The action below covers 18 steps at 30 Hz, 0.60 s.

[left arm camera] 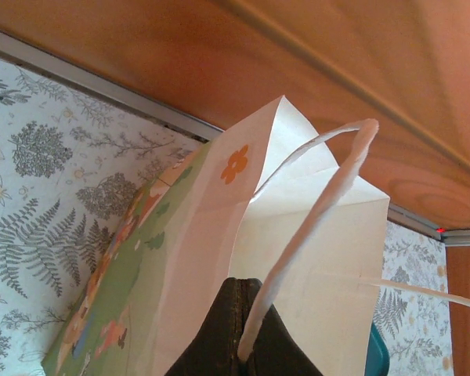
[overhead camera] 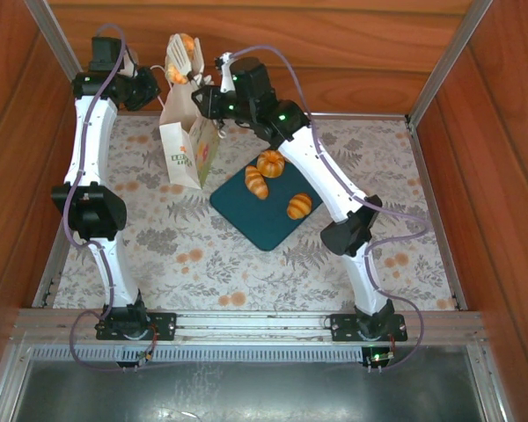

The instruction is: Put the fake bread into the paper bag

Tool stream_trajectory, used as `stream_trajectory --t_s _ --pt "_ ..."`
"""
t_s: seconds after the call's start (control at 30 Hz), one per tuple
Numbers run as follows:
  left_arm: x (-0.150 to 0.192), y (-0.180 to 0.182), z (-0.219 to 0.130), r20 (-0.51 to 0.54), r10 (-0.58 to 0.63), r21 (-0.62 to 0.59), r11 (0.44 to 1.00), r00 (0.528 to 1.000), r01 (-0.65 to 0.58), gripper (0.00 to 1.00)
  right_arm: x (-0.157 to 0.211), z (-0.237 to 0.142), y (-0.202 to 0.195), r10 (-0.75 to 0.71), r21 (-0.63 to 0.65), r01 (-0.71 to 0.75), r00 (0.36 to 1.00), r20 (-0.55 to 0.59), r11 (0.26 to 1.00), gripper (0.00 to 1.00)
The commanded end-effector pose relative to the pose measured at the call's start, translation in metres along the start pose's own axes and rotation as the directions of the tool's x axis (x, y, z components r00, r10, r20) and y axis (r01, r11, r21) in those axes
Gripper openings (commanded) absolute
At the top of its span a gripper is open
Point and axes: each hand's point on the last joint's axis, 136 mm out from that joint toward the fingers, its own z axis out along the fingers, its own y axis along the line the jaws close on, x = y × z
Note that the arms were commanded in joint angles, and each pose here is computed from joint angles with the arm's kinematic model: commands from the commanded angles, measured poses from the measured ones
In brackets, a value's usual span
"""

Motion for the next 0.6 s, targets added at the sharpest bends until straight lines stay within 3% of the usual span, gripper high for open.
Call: stream_trajectory --t_s 0.0,0.23,0.43,0.57 --pt "-0.004 -0.001 -0.009 0.013 0.011 0.018 1.0 1.0 -0.011 0.0 0.007 0.012 -0.005 -0.052 0.016 0.052 0.999 -0.006 0.999 0.41" --pt "-0.006 0.001 -0.011 0.018 0.007 0.017 1.0 1.0 -0.008 0.0 0.036 0.022 -0.026 -0.064 0.076 0.071 0.993 -0.096 0.995 0.42" --pt "-0.007 -0.001 -0.012 0.02 0.006 0.022 1.0 1.0 -0.006 0.0 0.04 0.022 -0.029 -0.065 0.084 0.074 0.992 -0.111 0.994 0.6" --pt "-0.008 0.0 -0.013 0.023 0.006 0.023 1.0 1.0 -0.007 0.0 0.033 0.016 -0.021 -0.06 0.064 0.066 0.993 -0.098 0.996 0.62"
